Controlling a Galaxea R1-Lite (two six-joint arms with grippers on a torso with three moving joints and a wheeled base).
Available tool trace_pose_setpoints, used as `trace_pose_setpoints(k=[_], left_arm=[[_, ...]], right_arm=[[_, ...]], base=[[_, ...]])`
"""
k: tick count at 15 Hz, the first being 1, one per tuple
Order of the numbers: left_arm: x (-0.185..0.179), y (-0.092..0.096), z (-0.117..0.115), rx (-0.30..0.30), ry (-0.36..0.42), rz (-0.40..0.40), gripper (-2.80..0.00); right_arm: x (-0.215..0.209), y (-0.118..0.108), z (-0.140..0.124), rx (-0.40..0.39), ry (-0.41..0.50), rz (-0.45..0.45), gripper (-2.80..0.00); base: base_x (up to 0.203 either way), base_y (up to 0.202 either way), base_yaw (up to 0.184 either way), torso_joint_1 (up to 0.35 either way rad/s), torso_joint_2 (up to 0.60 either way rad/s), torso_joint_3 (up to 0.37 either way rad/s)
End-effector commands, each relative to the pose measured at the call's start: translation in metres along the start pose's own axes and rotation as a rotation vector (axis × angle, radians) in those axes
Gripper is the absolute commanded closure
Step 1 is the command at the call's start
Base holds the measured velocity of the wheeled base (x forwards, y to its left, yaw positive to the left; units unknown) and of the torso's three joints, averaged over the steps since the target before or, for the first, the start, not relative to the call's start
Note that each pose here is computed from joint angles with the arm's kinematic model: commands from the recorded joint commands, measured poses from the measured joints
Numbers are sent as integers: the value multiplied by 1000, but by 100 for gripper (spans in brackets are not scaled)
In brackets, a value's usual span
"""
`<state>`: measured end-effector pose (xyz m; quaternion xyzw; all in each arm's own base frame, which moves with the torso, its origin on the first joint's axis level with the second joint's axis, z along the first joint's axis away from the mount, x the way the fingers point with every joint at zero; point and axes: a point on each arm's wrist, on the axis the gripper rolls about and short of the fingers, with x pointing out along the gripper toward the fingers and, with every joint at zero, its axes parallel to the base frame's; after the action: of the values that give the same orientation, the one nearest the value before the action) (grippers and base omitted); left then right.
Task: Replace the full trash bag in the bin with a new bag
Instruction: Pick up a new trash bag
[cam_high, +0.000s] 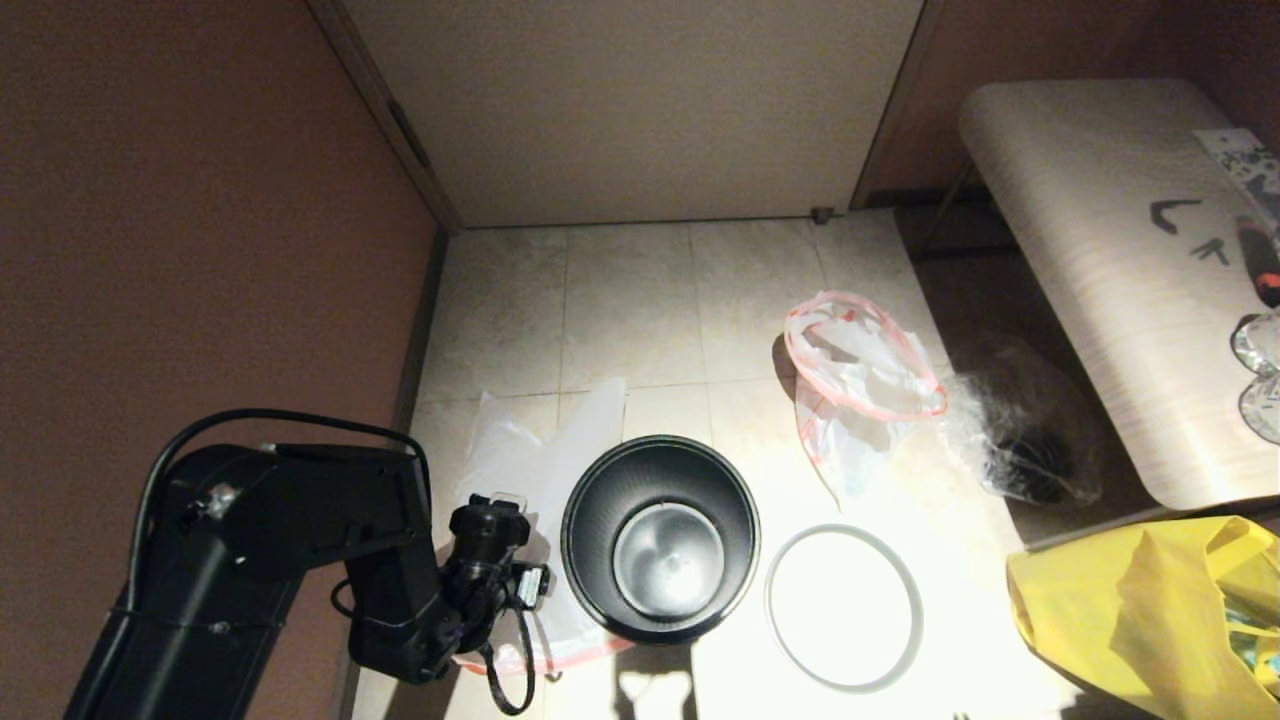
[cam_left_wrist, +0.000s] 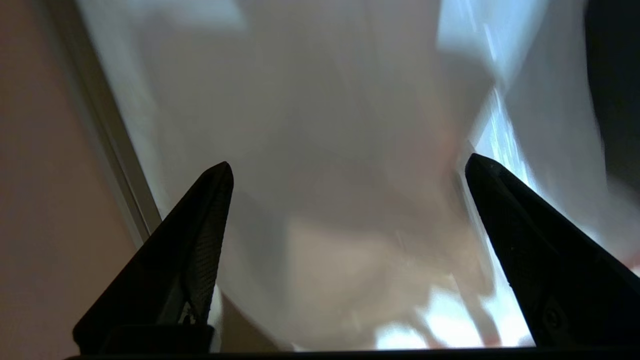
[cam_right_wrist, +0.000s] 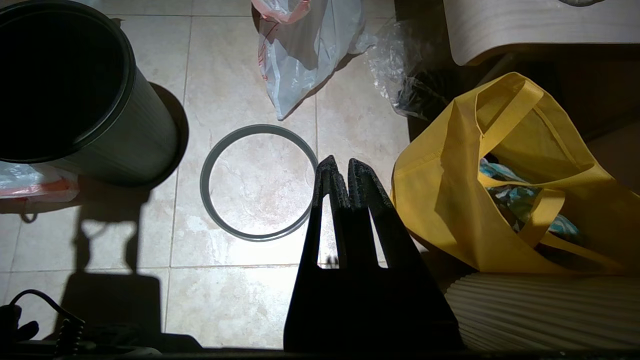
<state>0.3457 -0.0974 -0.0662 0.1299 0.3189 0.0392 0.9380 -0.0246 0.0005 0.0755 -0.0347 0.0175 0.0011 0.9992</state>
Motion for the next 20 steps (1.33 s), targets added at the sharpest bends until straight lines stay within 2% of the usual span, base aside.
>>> trace_pose_setpoints(k=[1,3,5,8,12,13,20], left_arm=[[1,-2,6,-4,-45,16,-280],[6,-4,10,6,-68,66,-280],[10,-5,12,7,-77,71,-280],[20,-4,6,43,-59,109,-280],[25,-5,7,40,-65,130,-280],[25,-6,7,41,-64,132,0],[25,-5,8,47,-63,142,0]], right_arm=[[0,0,0,-1,2,1,0],[0,0,0,-1,2,1,0],[0,0,0,-1,2,1,0],[0,0,0,-1,2,1,0],[0,0,0,-1,2,1,0],[0,0,0,-1,2,1,0],[0,0,0,-1,2,1,0]], base=[[0,0,0,0,0,0],[0,0,0,0,0,0],[0,0,0,0,0,0],[0,0,0,0,0,0],[0,0,0,0,0,0],[0,0,0,0,0,0],[0,0,0,0,0,0]])
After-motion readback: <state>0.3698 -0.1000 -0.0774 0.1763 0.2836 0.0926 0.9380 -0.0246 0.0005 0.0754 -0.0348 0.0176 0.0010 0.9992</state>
